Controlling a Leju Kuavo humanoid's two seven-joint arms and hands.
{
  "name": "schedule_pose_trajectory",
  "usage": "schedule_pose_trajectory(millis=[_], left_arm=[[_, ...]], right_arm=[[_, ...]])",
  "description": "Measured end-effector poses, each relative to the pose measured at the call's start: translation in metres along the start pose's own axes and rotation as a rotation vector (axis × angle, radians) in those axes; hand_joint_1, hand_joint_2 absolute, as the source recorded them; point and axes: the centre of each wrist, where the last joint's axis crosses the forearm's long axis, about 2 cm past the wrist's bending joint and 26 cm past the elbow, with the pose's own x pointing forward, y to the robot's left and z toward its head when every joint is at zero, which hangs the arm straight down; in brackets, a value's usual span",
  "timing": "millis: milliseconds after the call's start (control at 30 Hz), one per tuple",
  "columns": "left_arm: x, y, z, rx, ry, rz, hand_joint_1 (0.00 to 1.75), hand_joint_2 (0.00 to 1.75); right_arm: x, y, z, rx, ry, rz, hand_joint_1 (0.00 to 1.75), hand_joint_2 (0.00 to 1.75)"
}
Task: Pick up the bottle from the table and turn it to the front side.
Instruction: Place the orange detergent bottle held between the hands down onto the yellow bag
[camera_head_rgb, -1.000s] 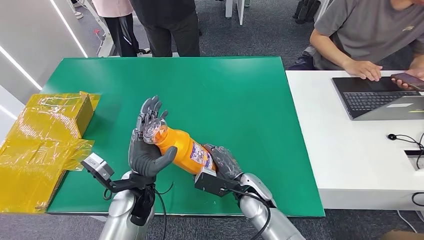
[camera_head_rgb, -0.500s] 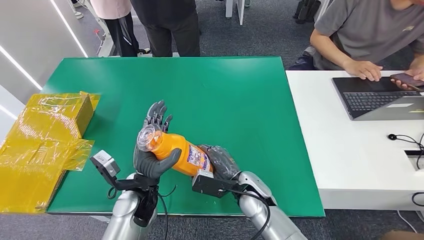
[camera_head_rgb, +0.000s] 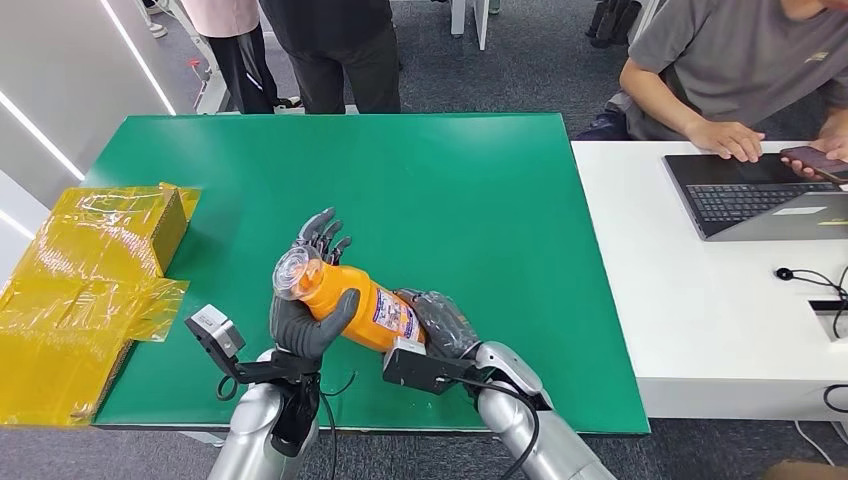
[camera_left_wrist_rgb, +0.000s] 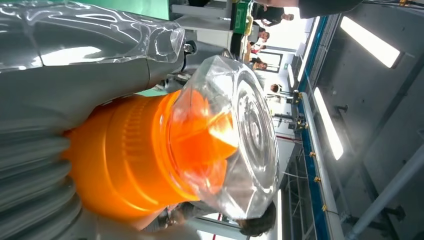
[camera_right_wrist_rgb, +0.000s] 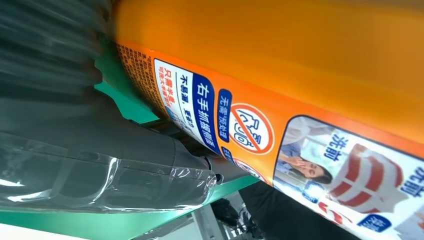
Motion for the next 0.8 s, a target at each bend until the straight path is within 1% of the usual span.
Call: schedule_pose_trajectory(millis=[133, 400, 467, 500, 600, 733, 767, 800], left_arm=[[-0.0001, -0.0008, 0.0004, 0.015, -0.002, -0.003, 1.75, 1.75], [-0.0004, -0.0017, 0.0017, 0.027, -0.001, -0.010, 1.75, 1.75], [-0.0004, -0.0016, 0.0025, 0.032, 0.001, -0.011, 1.75, 1.75], [-0.0004, -0.0016, 0.0030, 0.033, 0.001, -0.011, 1.75, 1.75], [0.0000, -0.0016, 0.0048, 0.039, 0.003, -0.013, 1.75, 1.75], [0.0008, -0.0016, 0.0054, 0.042, 0.001, -0.014, 1.75, 1.75], [0.0008, -0.0015, 0.0054, 0.042, 0.000, -0.014, 1.75, 1.75], [0.0008, -0.0015, 0.0054, 0.043, 0.001, -0.015, 1.75, 1.75]], right_arm=[[-0.0012, -0.0005, -0.0006, 0.004, 0.006, -0.003, 1.55, 1.75], [-0.0038, -0.0002, -0.0014, 0.017, 0.010, -0.001, 1.56, 1.75], [-0.0045, 0.0001, -0.0015, 0.021, 0.011, 0.000, 1.55, 1.75], [-0.0047, 0.0005, -0.0014, 0.023, 0.012, 0.000, 1.49, 1.75], [-0.0047, 0.0013, -0.0016, 0.026, 0.010, 0.003, 1.24, 1.75], [-0.0042, 0.0018, -0.0019, 0.022, 0.008, 0.005, 0.06, 1.75], [-0.0039, 0.0020, -0.0020, 0.019, 0.007, 0.004, 0.00, 1.75], [-0.0032, 0.0021, -0.0024, 0.013, 0.005, 0.001, 0.00, 1.75]])
